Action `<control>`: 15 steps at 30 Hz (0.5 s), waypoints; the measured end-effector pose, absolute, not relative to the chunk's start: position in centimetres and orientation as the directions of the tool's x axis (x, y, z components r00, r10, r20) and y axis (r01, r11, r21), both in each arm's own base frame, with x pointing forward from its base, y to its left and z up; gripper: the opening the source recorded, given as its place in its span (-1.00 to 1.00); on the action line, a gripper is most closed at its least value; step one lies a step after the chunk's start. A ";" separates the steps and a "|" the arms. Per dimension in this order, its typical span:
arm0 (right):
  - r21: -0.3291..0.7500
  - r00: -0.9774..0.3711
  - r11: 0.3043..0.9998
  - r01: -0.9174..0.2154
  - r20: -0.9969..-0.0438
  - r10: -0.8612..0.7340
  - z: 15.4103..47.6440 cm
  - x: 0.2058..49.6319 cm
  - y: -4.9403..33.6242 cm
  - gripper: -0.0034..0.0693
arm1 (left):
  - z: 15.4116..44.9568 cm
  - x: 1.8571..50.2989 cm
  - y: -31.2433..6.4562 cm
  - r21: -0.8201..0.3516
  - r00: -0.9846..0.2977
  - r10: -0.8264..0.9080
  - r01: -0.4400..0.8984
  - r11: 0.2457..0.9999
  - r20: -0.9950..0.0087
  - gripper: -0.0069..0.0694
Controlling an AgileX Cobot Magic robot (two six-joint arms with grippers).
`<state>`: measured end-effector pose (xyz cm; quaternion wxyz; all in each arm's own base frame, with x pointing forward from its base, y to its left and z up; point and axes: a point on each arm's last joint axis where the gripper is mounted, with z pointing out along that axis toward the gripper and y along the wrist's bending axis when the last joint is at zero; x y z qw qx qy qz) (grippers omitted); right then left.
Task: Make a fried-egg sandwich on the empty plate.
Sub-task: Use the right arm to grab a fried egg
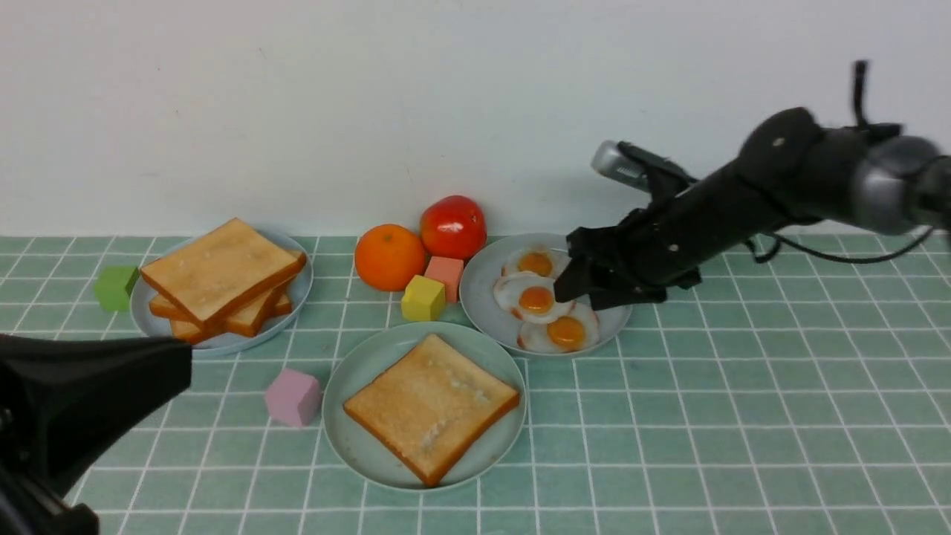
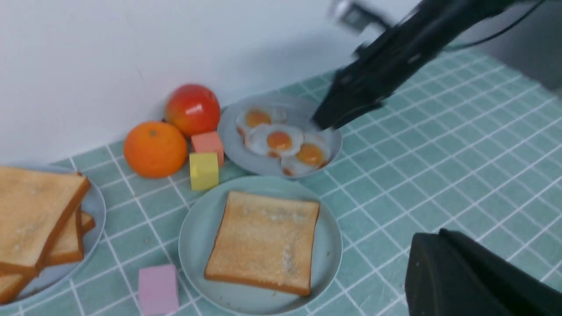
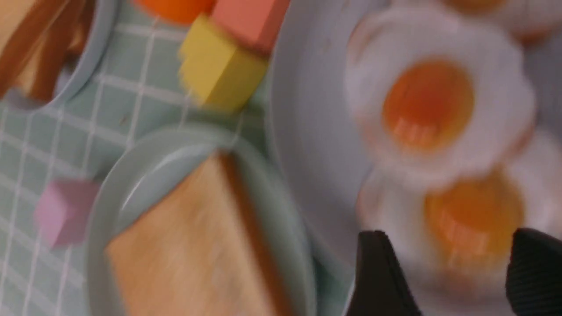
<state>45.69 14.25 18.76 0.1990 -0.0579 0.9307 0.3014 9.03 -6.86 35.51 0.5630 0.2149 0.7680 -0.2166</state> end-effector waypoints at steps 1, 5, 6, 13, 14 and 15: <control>0.547 -0.918 0.808 -0.219 -0.395 0.019 18.1 46.7 14.1 0.20 | 35.5 9.0 -6.9 -0.091 -0.270 0.084 0.575 0.813 -0.959 -0.85; 0.570 -0.930 0.800 -0.190 -0.366 0.040 16.9 48.7 13.4 0.20 | 35.5 9.0 -6.9 -0.093 -0.270 0.082 0.575 0.813 -0.959 -0.85; 0.573 -0.930 0.798 -0.186 -0.364 0.045 16.8 49.0 13.3 0.20 | 35.5 9.0 -6.9 -0.093 -0.271 0.081 0.575 0.813 -0.959 -0.85; 0.575 -0.921 0.797 -0.184 -0.385 0.065 15.8 49.8 14.0 0.20 | 35.5 9.0 -6.9 -0.093 -0.269 0.080 0.575 0.812 -0.960 -0.85; 0.579 -0.920 0.795 -0.181 -0.385 0.071 15.6 49.8 14.1 0.20 | 35.5 9.0 -6.9 -0.093 -0.269 0.080 0.575 0.812 -0.960 -0.85; 0.581 -0.921 0.794 -0.179 -0.384 0.073 15.4 49.9 14.1 0.20 | 35.5 9.0 -6.9 -0.093 -0.269 0.080 0.575 0.812 -0.960 -0.85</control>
